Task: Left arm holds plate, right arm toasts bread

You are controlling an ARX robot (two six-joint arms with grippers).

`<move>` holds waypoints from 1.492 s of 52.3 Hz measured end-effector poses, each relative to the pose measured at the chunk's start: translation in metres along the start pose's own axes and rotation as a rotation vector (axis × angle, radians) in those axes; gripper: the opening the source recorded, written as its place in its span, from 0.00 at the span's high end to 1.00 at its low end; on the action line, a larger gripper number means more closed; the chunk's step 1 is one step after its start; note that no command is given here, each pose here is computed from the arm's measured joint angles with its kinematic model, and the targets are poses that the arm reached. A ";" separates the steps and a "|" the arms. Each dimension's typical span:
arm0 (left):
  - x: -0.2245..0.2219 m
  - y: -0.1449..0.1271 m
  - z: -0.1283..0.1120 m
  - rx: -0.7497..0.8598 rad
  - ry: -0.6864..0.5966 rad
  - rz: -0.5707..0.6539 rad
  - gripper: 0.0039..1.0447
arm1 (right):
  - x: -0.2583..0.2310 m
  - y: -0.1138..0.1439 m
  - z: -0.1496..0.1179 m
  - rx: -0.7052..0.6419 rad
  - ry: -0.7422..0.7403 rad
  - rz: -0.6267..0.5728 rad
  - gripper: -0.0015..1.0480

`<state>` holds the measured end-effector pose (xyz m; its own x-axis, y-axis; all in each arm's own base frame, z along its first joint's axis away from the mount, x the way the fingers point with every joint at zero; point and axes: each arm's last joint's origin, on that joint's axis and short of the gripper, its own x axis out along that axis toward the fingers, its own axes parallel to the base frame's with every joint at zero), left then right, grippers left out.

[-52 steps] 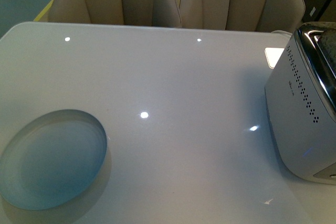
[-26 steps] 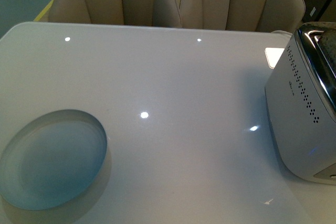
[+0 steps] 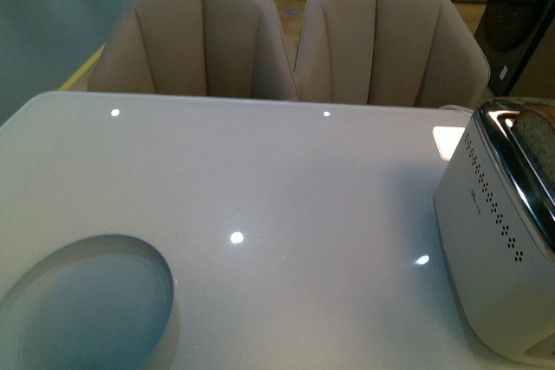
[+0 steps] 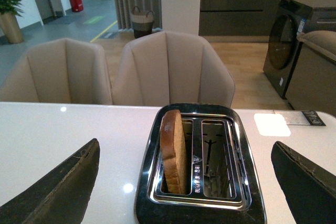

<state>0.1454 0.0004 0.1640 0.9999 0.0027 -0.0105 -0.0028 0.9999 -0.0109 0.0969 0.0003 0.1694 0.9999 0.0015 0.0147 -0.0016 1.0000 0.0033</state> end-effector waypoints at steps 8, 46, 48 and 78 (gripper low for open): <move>-0.007 0.000 0.002 0.000 -0.005 0.000 0.97 | 0.000 0.000 0.000 0.000 0.000 0.000 0.09; -0.034 0.000 0.007 0.000 -0.024 0.000 0.97 | 0.000 0.000 0.000 0.000 0.000 0.000 0.09; -0.035 0.000 0.006 0.000 -0.024 0.000 0.97 | 0.000 0.000 0.000 0.000 0.000 0.000 0.09; -0.048 0.000 0.003 0.000 -0.019 0.000 0.93 | 0.000 0.000 0.000 0.000 0.000 0.000 0.09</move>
<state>0.0973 0.0002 0.1678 1.0000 0.0027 0.0086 -0.0026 0.9999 -0.0113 0.0969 0.0003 0.1694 0.9999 0.0015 0.0147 -0.0016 1.0000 0.0033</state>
